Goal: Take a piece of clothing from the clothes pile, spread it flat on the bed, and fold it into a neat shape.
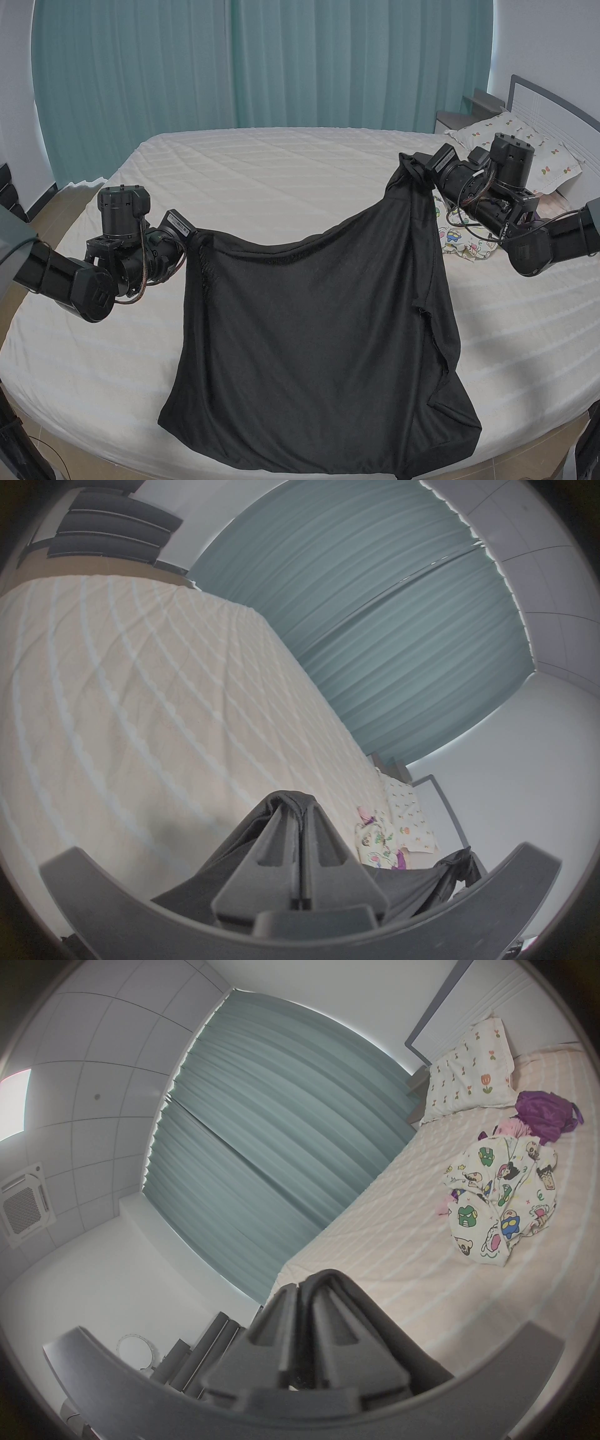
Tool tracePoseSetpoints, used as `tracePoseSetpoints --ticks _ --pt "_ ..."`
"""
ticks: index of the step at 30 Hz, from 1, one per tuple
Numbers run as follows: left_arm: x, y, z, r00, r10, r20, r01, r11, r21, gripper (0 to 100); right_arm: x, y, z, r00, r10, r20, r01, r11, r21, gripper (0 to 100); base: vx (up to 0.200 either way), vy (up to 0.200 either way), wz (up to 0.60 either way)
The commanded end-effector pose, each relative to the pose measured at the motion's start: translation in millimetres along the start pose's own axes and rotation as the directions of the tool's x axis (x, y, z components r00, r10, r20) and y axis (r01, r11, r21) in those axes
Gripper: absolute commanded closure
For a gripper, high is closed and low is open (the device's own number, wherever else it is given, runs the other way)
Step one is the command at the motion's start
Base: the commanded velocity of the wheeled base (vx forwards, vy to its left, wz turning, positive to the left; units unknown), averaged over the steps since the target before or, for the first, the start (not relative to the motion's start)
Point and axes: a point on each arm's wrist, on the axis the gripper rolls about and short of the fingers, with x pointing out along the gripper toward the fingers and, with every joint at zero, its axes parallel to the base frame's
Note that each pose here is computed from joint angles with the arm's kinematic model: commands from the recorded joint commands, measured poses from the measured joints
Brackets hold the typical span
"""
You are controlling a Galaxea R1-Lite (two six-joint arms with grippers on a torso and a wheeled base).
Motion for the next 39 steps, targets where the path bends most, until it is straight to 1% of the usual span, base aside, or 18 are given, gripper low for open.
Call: tracePoseSetpoints --ticks 1,5,6,10,15,17,20,21,22,24,25,26,27,29,31,32,34,39 --pt "24 24 -13 0.997 0.068 -0.040 -0.069 0.998 -0.007 100 11 -22 -19 0.998 -0.052 -0.046 0.052 0.999 0.001 0 0.000 0.000 0.00" --pt "38 36 -16 0.997 0.069 -0.021 -0.069 0.998 -0.013 100 18 -38 -33 0.993 -0.096 -0.071 0.096 0.995 -0.001 0 0.000 0.000 0.00" --pt "40 38 -17 0.998 0.067 -0.021 -0.067 0.998 -0.013 0 20 -44 -37 0.991 -0.113 -0.072 0.113 0.994 -0.003 0 0.000 0.000 0.00" --pt "48 50 -19 0.996 0.089 -0.019 -0.089 0.996 -0.015 0 26 -63 -47 0.980 -0.188 -0.065 0.187 0.982 -0.016 0 0.000 0.000 0.00" --pt "53 59 -15 0.993 0.118 -0.001 -0.118 0.993 -0.016 0 24 -81 -41 0.965 -0.256 -0.051 0.254 0.966 -0.048 0 0.000 0.000 0.00" --pt "52 62 -10 0.992 0.124 0.012 -0.124 0.992 -0.020 0 18 -88 -40 0.953 -0.294 -0.071 0.291 0.955 -0.055 0 0.000 0.000 0.00" --pt "50 65 -2 0.991 0.132 0.027 -0.131 0.991 -0.025 0 2 -89 -43 0.938 -0.330 -0.108 0.325 0.944 -0.064 0 0.000 0.000 0.00" --pt "50 65 -2 0.991 0.132 0.027 -0.131 0.991 -0.025 0 2 -89 -43 0.938 -0.330 -0.108 0.325 0.944 -0.064 0 0.000 0.000 0.00" --pt "46 66 4 0.990 0.134 0.038 -0.133 0.991 -0.029 0 -13 -95 -51 0.921 -0.359 -0.153 0.351 0.933 -0.074 0 0.000 0.000 0.00" --pt "37 64 9 0.990 0.132 0.044 -0.131 0.991 -0.033 0 -27 -100 -58 0.901 -0.389 -0.191 0.378 0.921 -0.095 0 0.000 0.000 0.00" --pt "31 64 9 0.990 0.136 0.041 -0.135 0.990 -0.035 0 -36 -104 -64 0.886 -0.410 -0.216 0.394 0.912 -0.113 0 0.000 0.000 0.00" --pt "29 65 9 0.989 0.139 0.040 -0.138 0.990 -0.035 0 -38 -105 -65 0.883 -0.415 -0.220 0.398 0.910 -0.119 0 0.000 0.000 0.00" --pt "19 68 6 0.988 0.152 0.027 -0.151 0.988 -0.034 0 -50 -110 -73 0.861 -0.443 -0.251 0.419 0.896 -0.143 0 0.000 0.000 0.00" --pt "2 71 1 0.988 0.156 -0.012 -0.156 0.987 -0.032 0 -64 -118 -84 0.827 -0.478 -0.296 0.444 0.878 -0.179 0 0.000 0.000 0.00" --pt "-14 74 -5 0.987 0.144 -0.067 -0.146 0.989 -0.034 0 -74 -123 -94 0.800 -0.502 -0.330 0.459 0.865 -0.204 0 0.000 0.000 0.00" --pt "-23 75 -7 0.987 0.129 -0.095 -0.133 0.990 -0.036 0 -76 -123 -98 0.791 -0.505 -0.345 0.459 0.863 -0.210 0 0.000 0.000 0.00" --pt "-35 78 -12 0.984 0.110 -0.138 -0.117 0.992 -0.043 0 -77 -120 -104 0.788 -0.499 -0.359 0.454 0.866 -0.207 0 0.000 0.000 0.00" --pt "-46 91 -24 0.978 0.122 -0.167 -0.131 0.990 -0.047 0 -75 -115 -116 0.782 -0.492 -0.383 0.439 0.871 -0.221 0 0.000 0.000 0.00"
